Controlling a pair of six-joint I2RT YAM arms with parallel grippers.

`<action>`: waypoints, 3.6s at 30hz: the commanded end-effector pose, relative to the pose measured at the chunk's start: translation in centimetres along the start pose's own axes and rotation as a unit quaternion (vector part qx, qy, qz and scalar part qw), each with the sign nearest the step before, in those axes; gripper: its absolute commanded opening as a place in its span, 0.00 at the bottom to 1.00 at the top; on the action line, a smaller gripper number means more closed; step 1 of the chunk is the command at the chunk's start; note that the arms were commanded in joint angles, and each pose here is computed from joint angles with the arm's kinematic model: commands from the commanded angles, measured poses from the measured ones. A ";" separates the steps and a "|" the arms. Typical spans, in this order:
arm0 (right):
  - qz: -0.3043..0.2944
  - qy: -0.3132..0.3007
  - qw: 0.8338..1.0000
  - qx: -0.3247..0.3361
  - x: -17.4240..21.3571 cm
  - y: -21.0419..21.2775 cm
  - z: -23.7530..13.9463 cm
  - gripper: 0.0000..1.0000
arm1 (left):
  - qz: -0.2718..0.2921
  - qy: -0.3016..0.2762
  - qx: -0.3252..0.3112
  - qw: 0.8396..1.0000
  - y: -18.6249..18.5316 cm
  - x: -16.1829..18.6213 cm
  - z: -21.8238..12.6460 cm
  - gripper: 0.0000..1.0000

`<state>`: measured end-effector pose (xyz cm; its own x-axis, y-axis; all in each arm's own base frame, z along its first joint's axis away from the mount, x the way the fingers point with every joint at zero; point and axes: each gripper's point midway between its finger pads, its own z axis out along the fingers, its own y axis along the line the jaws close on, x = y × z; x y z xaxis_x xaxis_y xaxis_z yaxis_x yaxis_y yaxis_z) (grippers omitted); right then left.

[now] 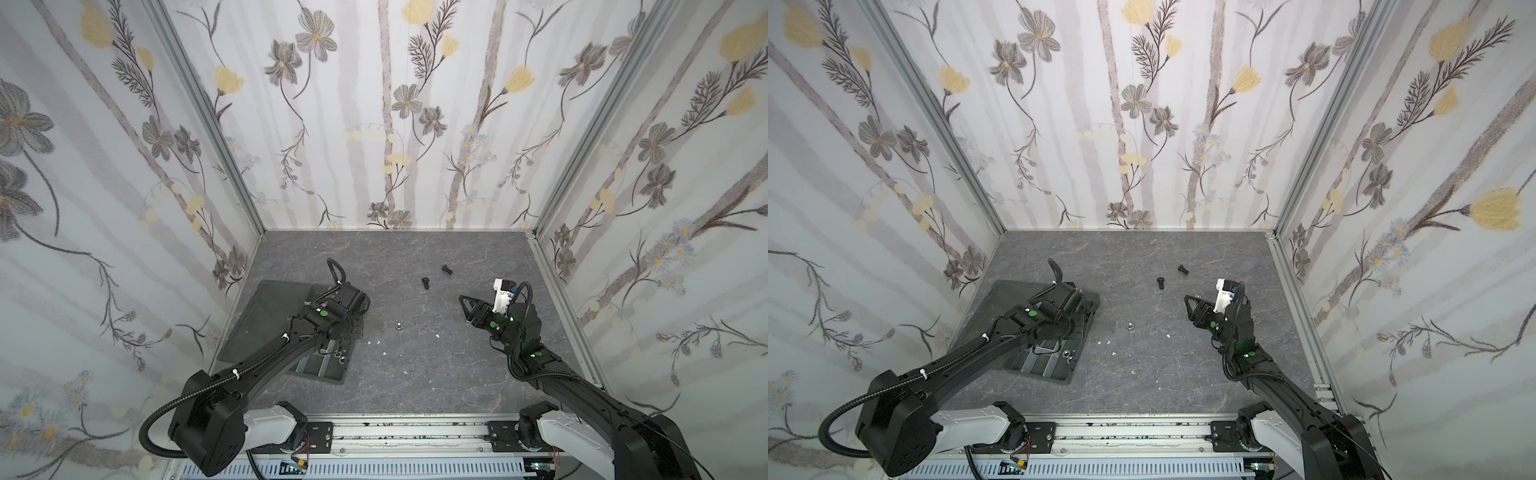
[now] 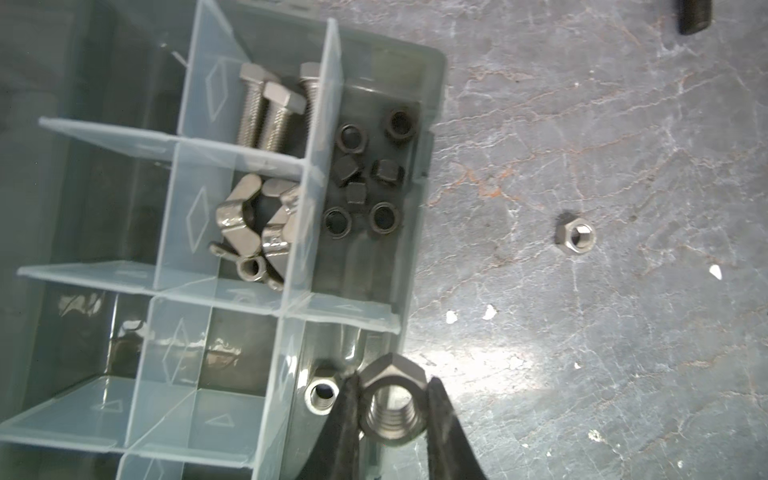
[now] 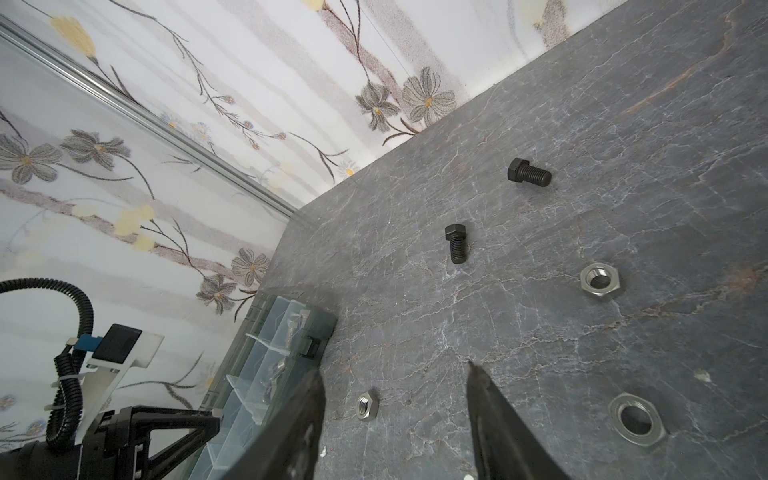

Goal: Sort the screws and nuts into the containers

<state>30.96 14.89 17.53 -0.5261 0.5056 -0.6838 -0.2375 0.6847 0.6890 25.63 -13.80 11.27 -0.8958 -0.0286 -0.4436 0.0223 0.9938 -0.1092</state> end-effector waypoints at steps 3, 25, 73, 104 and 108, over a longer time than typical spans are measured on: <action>0.000 -0.012 1.000 -0.022 -0.7 1.0 -0.2 0.56 | -0.053 0.014 -0.019 0.998 2.5 1.3 0.3 0.17; -0.008 0.060 0.998 -0.019 1.3 0.9 2.0 0.60 | -0.058 0.003 0.018 0.998 2.0 1.2 -0.4 0.43; -0.281 0.367 0.868 0.182 18.6 3.3 12.1 0.56 | -0.005 -0.376 0.145 0.915 1.4 -6.7 -14.3 0.93; -0.272 0.386 0.861 0.190 20.2 3.6 13.4 0.20 | -0.001 -0.383 0.149 0.912 1.5 -6.5 -14.6 0.97; -0.271 0.377 0.868 0.175 19.7 4.9 13.3 0.18 | -0.010 -0.395 0.137 0.908 2.1 -6.7 -15.1 0.97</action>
<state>30.22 34.76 2.76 -0.8405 -0.3495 -0.4141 -0.4216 0.9019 0.0945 24.71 -10.44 26.39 -0.3500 -0.2088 -0.9132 0.2322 0.9251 -0.3005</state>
